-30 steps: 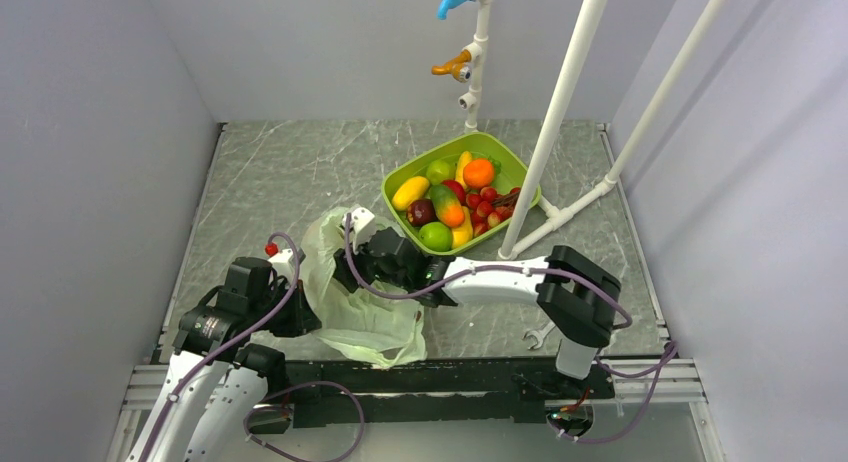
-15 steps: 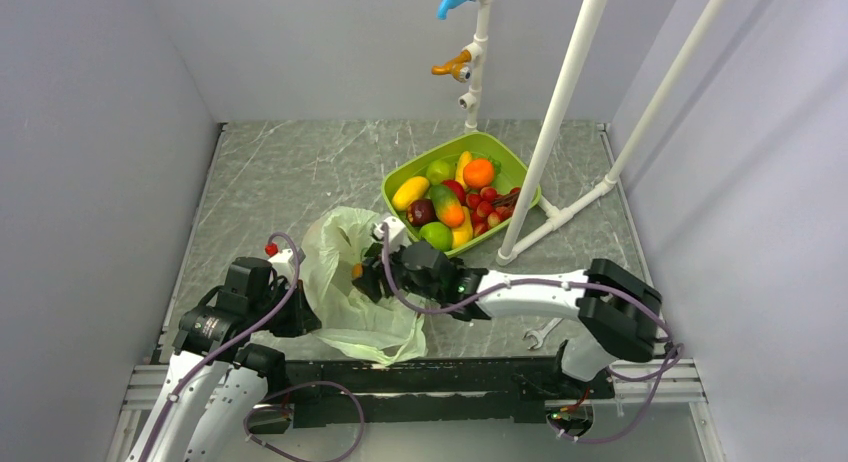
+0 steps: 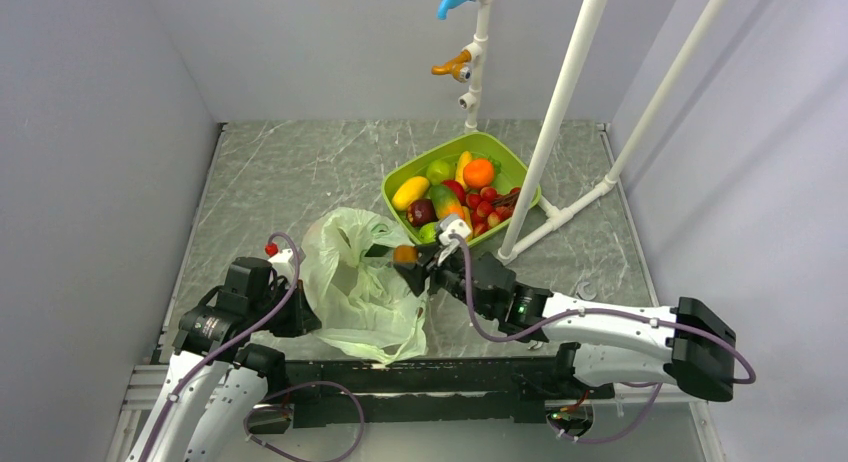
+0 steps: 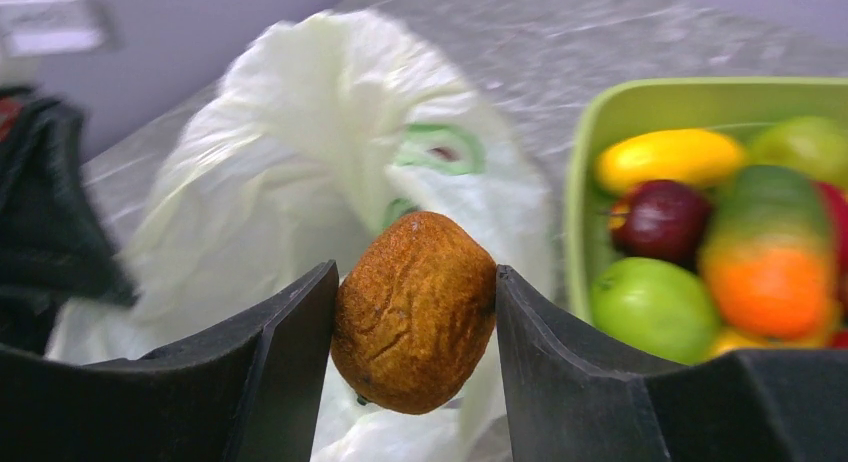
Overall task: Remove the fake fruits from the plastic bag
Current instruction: Take out the fake fruit from the plastic bag, then place the fake fruit in the bin.
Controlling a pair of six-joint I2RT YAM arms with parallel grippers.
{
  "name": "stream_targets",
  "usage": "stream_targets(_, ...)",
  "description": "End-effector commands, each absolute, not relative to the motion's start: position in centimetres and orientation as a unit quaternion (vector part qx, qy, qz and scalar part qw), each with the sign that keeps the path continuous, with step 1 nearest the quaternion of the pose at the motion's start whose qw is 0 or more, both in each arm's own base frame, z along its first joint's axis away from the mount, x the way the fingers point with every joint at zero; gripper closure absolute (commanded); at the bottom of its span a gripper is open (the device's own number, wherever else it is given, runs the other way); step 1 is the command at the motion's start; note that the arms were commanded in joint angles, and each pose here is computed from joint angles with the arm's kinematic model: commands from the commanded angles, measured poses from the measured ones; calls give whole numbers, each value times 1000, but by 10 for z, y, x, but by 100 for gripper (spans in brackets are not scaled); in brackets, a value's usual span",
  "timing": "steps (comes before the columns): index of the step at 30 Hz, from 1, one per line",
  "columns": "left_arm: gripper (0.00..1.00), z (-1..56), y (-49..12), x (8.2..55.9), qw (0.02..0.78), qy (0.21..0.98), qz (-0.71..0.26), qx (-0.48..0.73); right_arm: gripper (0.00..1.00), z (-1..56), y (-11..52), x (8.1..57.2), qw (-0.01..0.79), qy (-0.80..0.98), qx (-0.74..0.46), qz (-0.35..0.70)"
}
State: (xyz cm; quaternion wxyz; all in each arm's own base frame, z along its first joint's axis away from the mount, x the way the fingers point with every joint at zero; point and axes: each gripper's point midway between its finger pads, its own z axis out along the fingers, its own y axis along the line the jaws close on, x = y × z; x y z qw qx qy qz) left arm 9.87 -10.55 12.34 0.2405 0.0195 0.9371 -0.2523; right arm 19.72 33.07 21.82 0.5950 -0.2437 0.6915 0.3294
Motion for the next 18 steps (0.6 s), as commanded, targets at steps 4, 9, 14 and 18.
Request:
stream_targets(4,100,131,-109,104,262,928,-263,30,100,231,272,247,648,730,-157,151)
stream_targets(9,100,132,-109,104,265,927,-264,32,100,220,262,264,629,754,-132,133)
stream_targets(14,100,132,-109,104,267,926,-265,32,100,211,258,288,591,794,-101,99)
stream_targets(18,100,133,-108,105,273,924,-264,29,100,209,248,303,577,810,-92,46)
